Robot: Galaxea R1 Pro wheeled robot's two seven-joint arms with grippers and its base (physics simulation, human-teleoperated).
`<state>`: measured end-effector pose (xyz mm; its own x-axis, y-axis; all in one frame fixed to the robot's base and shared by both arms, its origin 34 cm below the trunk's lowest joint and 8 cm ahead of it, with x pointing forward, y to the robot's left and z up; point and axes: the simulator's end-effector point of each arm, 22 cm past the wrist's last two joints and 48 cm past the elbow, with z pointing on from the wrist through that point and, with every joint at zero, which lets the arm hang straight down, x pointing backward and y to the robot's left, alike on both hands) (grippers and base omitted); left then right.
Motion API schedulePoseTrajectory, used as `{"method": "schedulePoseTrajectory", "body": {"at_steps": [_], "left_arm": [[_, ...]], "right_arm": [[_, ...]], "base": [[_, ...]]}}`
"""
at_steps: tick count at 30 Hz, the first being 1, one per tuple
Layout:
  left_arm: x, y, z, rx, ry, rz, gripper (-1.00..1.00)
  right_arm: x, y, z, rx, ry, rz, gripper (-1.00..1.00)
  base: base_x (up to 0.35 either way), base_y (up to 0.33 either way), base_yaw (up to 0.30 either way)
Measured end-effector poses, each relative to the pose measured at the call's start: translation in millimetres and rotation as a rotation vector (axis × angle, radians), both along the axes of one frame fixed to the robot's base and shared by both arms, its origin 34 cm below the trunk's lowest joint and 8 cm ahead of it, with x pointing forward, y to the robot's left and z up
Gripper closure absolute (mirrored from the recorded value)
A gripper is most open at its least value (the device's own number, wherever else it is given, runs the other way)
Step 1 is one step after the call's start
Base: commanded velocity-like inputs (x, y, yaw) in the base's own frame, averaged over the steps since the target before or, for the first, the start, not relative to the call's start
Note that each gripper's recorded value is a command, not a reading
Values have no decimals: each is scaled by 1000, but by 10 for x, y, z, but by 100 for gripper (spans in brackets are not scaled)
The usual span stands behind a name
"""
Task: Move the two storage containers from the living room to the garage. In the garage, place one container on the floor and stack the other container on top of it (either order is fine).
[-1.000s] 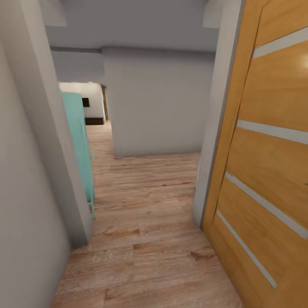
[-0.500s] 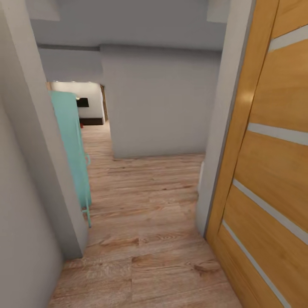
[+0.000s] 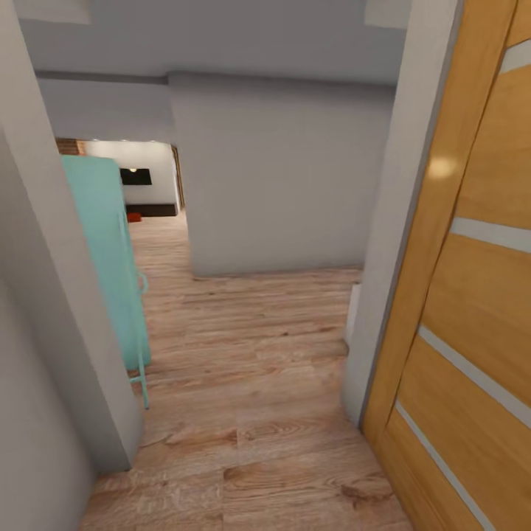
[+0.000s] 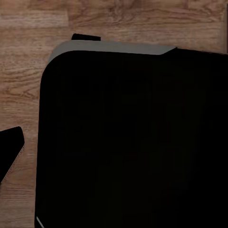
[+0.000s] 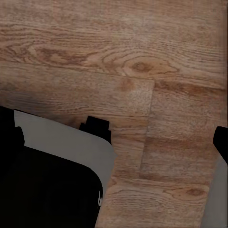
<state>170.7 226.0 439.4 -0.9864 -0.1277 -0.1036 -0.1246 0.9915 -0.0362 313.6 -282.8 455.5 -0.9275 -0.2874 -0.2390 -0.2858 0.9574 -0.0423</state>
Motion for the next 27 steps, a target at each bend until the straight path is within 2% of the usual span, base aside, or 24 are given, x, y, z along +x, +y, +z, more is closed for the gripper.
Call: {"method": "schedulePoseTrajectory", "body": {"at_steps": [27], "left_arm": [[-2,0,0,0,1,0,-100]], "right_arm": [[-4,11,-1,1,1,0,-100]], "base": [[321,0,0]]}}
